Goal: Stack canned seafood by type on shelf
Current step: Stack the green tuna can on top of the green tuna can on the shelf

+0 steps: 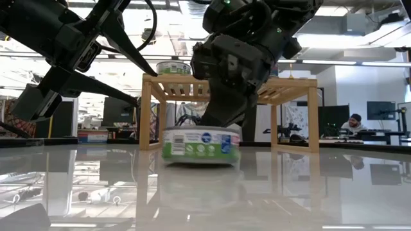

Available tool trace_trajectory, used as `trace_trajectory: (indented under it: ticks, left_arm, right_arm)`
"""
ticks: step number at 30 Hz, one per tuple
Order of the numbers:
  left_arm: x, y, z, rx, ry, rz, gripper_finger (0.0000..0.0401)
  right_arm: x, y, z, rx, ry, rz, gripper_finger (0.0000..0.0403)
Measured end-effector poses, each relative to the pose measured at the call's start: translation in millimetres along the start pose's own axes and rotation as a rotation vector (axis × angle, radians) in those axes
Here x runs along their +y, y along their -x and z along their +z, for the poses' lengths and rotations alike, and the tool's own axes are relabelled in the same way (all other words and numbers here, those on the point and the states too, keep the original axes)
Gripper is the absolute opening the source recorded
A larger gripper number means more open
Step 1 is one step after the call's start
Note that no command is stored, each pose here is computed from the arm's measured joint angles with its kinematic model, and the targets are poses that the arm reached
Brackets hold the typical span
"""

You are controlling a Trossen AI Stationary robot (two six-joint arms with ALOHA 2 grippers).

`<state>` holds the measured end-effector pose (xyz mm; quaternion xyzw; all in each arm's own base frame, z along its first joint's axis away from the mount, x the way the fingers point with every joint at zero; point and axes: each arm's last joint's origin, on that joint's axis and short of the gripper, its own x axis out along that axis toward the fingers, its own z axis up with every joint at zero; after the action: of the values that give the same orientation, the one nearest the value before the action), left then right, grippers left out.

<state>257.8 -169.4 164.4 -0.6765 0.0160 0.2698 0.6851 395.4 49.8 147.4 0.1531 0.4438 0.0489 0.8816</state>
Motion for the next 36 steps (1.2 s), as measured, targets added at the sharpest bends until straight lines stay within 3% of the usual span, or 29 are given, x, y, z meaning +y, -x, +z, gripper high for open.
trace_trajectory:
  ticks: [8, 18, 23, 29, 36]
  left_arm:
    - [0.0, -0.3, 0.2, -0.001, 0.009, 0.000, 0.0172]
    - [-0.5, -1.9, 1.6, -0.008, 0.017, 0.001, 0.0172]
    - [-1.8, -6.1, 5.0, -0.025, -0.007, 0.004, 0.0172]
    - [-4.3, -13.4, 12.0, -0.044, -0.053, 0.017, 0.0172]
    - [-2.4, -16.6, 36.8, 0.190, -0.204, 0.129, 0.0172]
  right_arm:
    - [-0.4, 2.3, -1.7, 0.015, -0.249, -0.029, 0.0015]
    - [17.2, 37.4, -9.4, -0.040, -0.395, -0.319, 0.0011]
    - [27.1, 35.5, -22.6, -0.102, -0.588, -0.391, 0.0014]
    - [47.0, 33.3, -32.7, -0.271, -0.861, -0.415, 0.0016]
    - [77.2, 26.7, -48.1, -0.508, -1.088, -0.402, 0.0016]
